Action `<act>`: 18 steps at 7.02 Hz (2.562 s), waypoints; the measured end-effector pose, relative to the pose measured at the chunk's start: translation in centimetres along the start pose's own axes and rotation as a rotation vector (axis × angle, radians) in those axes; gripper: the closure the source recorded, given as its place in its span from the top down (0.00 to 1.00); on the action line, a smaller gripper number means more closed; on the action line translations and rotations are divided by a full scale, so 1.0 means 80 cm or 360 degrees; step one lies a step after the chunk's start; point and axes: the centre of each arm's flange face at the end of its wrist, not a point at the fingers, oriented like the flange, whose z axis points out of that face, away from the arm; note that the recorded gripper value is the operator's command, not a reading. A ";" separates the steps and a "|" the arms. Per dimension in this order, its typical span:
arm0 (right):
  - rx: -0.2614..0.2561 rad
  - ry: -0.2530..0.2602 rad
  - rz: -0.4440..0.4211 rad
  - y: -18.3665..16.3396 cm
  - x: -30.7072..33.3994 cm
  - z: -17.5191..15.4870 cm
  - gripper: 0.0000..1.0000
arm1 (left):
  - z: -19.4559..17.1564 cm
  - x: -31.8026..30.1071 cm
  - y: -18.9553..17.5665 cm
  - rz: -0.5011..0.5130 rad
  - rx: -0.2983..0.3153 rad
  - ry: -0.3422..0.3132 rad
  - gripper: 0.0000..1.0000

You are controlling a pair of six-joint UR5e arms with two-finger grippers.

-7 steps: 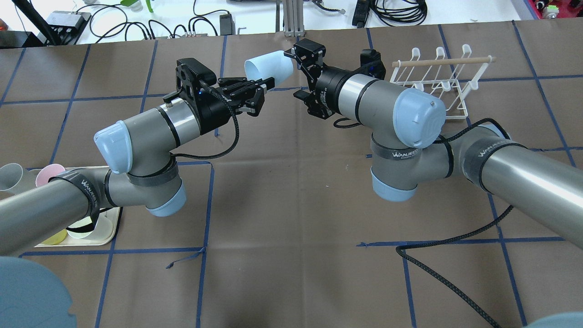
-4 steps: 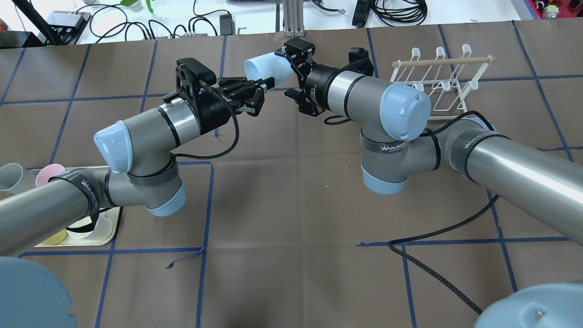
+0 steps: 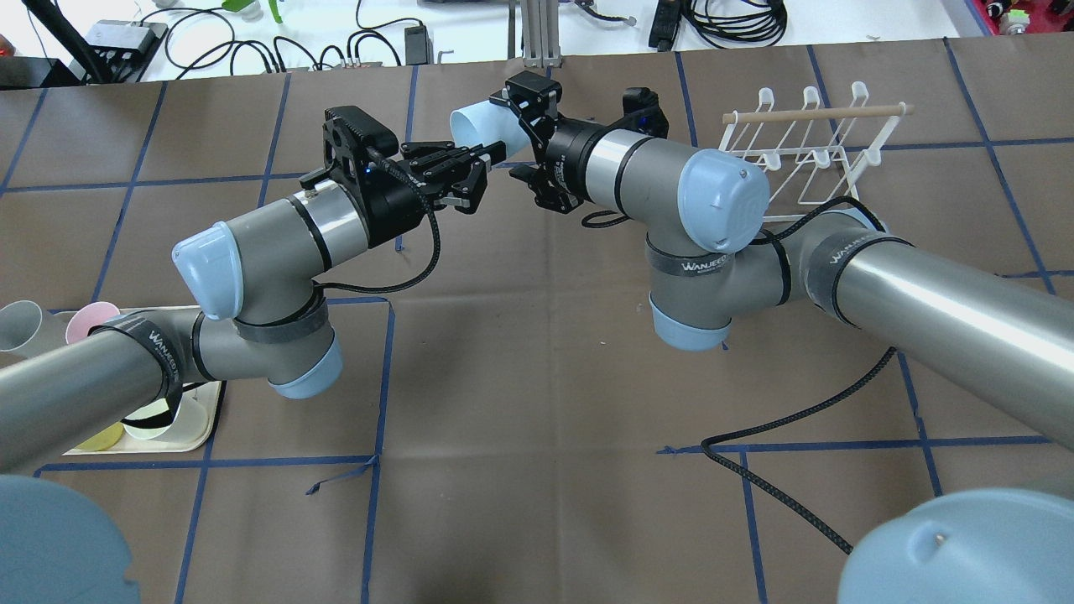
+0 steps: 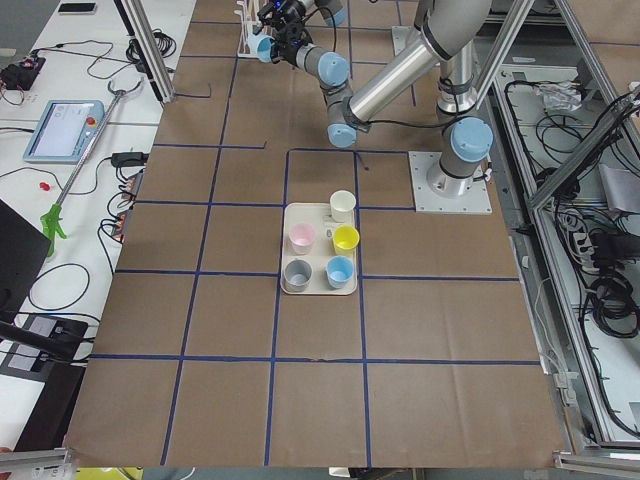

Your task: Transfer IKEA cup to right arm and place on rack

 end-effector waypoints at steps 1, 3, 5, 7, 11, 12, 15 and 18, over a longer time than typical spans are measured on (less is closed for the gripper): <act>-0.0003 0.0002 0.0001 -0.001 0.001 0.004 0.99 | 0.000 0.000 -0.001 0.0000 0.0001 -0.0001 0.00; -0.0003 0.0005 0.0002 -0.002 0.002 0.006 0.83 | 0.000 0.000 -0.001 -0.0007 0.0001 -0.0008 0.00; 0.0000 0.0000 0.0002 -0.003 -0.001 0.006 0.82 | 0.000 0.000 0.000 -0.0014 -0.0003 -0.0019 0.00; 0.0002 -0.0019 0.0015 -0.004 -0.011 0.006 0.80 | 0.001 0.000 0.001 -0.0017 -0.0005 -0.0019 0.02; -0.0015 -0.0031 0.0046 -0.003 -0.016 0.007 0.54 | 0.000 -0.002 -0.002 -0.0009 -0.0001 -0.0053 0.25; -0.0018 -0.0031 0.0046 -0.003 -0.016 0.007 0.54 | 0.000 -0.002 -0.002 -0.0008 0.0000 -0.0059 0.44; -0.0019 -0.0031 0.0046 -0.003 -0.016 0.007 0.53 | 0.000 -0.004 -0.006 0.0003 0.0010 -0.0067 0.88; -0.0011 -0.0043 0.0043 -0.007 -0.021 0.007 0.52 | -0.016 -0.008 -0.015 -0.0004 0.0031 -0.0089 0.93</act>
